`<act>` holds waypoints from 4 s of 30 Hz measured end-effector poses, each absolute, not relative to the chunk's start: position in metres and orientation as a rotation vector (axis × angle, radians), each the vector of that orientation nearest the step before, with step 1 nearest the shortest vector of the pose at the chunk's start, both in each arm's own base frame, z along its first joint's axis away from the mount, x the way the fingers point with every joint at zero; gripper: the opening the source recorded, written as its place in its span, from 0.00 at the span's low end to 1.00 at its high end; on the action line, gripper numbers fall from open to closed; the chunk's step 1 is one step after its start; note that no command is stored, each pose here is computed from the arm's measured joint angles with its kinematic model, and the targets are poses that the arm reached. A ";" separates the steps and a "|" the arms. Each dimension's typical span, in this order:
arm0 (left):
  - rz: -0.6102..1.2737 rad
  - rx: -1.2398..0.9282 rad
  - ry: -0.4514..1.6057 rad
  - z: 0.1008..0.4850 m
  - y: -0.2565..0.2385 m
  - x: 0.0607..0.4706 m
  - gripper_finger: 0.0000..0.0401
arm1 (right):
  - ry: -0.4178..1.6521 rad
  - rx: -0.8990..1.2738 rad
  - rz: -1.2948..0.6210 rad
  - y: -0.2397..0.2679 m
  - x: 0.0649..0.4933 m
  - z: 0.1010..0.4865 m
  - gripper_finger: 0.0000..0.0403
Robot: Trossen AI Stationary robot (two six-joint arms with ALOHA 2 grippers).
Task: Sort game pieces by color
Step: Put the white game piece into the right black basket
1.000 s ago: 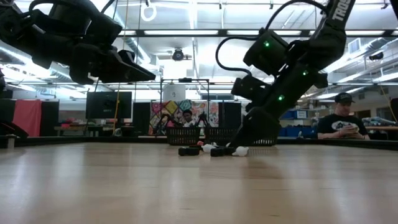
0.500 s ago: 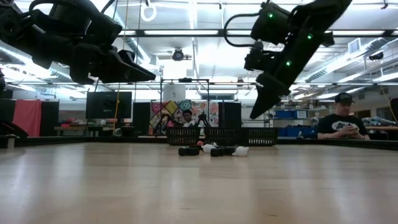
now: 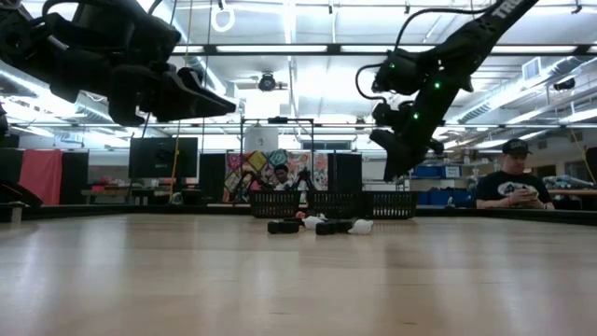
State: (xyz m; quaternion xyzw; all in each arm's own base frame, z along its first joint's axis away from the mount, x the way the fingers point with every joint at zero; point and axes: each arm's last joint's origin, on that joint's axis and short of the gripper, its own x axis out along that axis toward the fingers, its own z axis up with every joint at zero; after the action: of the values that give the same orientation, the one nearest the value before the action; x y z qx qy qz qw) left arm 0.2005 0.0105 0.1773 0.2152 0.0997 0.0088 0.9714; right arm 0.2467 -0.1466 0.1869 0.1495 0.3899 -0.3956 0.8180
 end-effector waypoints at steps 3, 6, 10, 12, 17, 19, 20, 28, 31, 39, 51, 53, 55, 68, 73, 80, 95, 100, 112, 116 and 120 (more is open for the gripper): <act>0.020 0.462 0.183 0.179 0.011 0.201 0.32 | 0.803 0.378 -0.833 -0.162 0.242 0.190 0.19; 0.010 0.480 0.154 0.182 0.010 0.201 0.32 | 0.803 0.436 -0.796 -0.175 0.239 0.189 0.19; -0.002 0.482 0.123 0.184 0.010 0.202 0.32 | 0.812 0.481 -0.771 -0.186 0.240 0.190 0.19; -0.003 0.491 0.123 0.184 0.010 0.202 0.32 | 0.808 0.484 -0.772 -0.189 0.241 0.192 0.19; 0.000 0.535 0.101 0.186 0.010 0.202 0.32 | 0.816 0.467 -0.767 -0.192 0.243 0.199 0.23; 0.003 0.547 0.090 0.188 0.010 0.202 0.32 | 0.813 0.463 -0.765 -0.194 0.244 0.205 0.27; 0.004 0.548 0.086 0.188 0.010 0.202 0.32 | 0.814 0.463 -0.764 -0.194 0.245 0.207 0.30; 0.011 0.568 0.058 0.191 0.010 0.202 0.32 | 0.840 0.413 -0.648 -0.175 0.263 0.238 0.42; 0.011 0.566 0.059 0.191 0.010 0.202 0.32 | 0.828 0.326 -0.550 -0.140 0.281 0.241 0.42; 0.009 0.513 0.073 0.189 0.010 0.202 0.32 | 0.724 0.261 -0.347 -0.046 0.307 0.199 0.43; 0.005 0.455 0.101 0.186 0.010 0.202 0.32 | 0.636 0.102 -0.415 0.027 0.321 0.128 0.59; 0.006 0.455 0.099 0.187 0.010 0.202 0.32 | 0.645 0.065 -0.458 0.022 0.327 0.122 0.61; 0.006 0.455 0.099 0.187 0.010 0.202 0.32 | 0.656 0.030 -0.490 0.016 0.329 0.118 0.62; 0.007 0.477 0.120 0.185 0.011 0.202 0.32 | 0.634 0.037 -0.461 -0.042 0.341 0.091 0.61; 0.012 0.486 0.125 0.184 0.013 0.202 0.32 | 0.604 0.035 -0.473 -0.048 0.345 0.076 0.60; 0.017 0.482 0.137 0.183 0.014 0.201 0.32 | 0.630 0.020 -0.456 -0.040 0.340 0.076 0.47; 0.010 0.445 0.171 0.180 0.013 0.201 0.32 | 0.872 -0.026 -0.365 -0.011 0.317 0.112 0.21; 0.009 0.411 0.186 0.178 0.013 0.201 0.32 | 0.916 -0.010 -0.320 -0.010 0.308 0.146 0.19; 0.007 0.374 0.206 0.176 0.013 0.200 0.32 | 0.941 -0.006 -0.297 -0.009 0.281 0.189 0.19; 0.007 0.374 0.208 0.176 0.013 0.200 0.32 | 0.957 -0.005 -0.319 -0.013 0.274 0.194 0.19; 0.007 0.374 0.209 0.176 0.013 0.200 0.32 | 0.965 0.030 -0.412 -0.028 0.270 0.196 0.19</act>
State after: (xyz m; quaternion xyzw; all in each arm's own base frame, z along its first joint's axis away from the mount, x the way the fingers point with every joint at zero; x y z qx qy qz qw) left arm 0.2002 0.0130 0.1762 0.1854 0.1035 0.0035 0.9772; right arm 0.2697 -0.0276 0.1963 0.0144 0.4608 -0.1965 0.8654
